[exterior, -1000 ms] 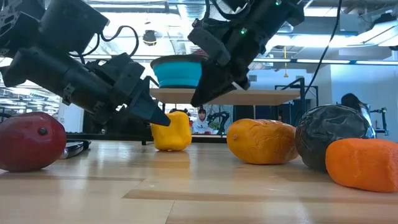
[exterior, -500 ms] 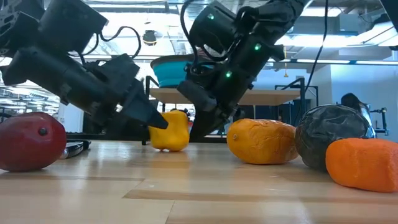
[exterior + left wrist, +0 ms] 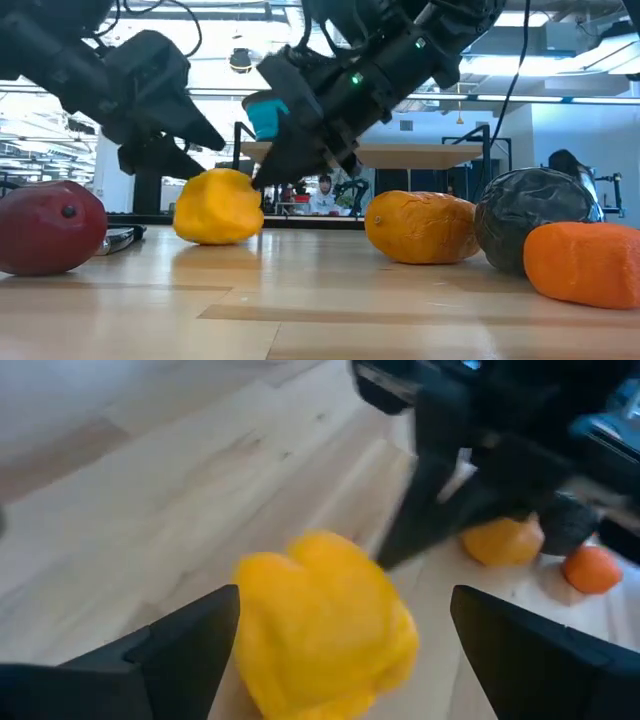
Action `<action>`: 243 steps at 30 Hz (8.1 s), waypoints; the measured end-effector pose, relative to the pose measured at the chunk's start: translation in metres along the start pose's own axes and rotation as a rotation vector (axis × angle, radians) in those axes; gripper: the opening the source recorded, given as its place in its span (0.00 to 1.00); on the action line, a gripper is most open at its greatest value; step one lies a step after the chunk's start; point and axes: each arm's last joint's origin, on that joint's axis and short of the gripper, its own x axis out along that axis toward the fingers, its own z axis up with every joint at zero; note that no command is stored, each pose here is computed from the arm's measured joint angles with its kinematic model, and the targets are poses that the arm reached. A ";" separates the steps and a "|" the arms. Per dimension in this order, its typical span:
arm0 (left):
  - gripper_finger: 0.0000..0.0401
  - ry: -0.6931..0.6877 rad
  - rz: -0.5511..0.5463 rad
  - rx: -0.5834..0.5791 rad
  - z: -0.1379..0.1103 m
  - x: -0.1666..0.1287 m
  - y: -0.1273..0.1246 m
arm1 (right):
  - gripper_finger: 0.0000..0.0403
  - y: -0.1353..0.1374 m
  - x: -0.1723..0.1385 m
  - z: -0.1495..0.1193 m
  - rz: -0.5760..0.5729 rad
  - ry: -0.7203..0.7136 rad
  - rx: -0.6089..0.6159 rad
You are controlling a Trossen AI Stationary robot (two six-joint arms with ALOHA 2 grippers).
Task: Pick & Place Fruit
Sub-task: Put the yellow pepper into the blue strainer bowl on the shelf
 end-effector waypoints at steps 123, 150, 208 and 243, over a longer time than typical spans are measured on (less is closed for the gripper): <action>0.91 0.103 -0.085 0.321 -0.046 0.031 -0.084 | 0.65 0.053 -0.061 0.015 0.351 0.206 -0.952; 0.91 0.120 -0.036 0.367 -0.049 0.038 -0.059 | 0.88 0.018 -0.015 0.022 0.383 0.141 -1.041; 0.91 -0.136 0.123 0.380 0.000 -0.021 -0.063 | 0.66 -0.072 -0.114 0.097 0.373 -0.774 -0.169; 0.91 -0.190 0.157 0.355 0.003 -0.021 -0.064 | 0.67 -0.187 -0.025 0.240 0.013 -0.663 -0.120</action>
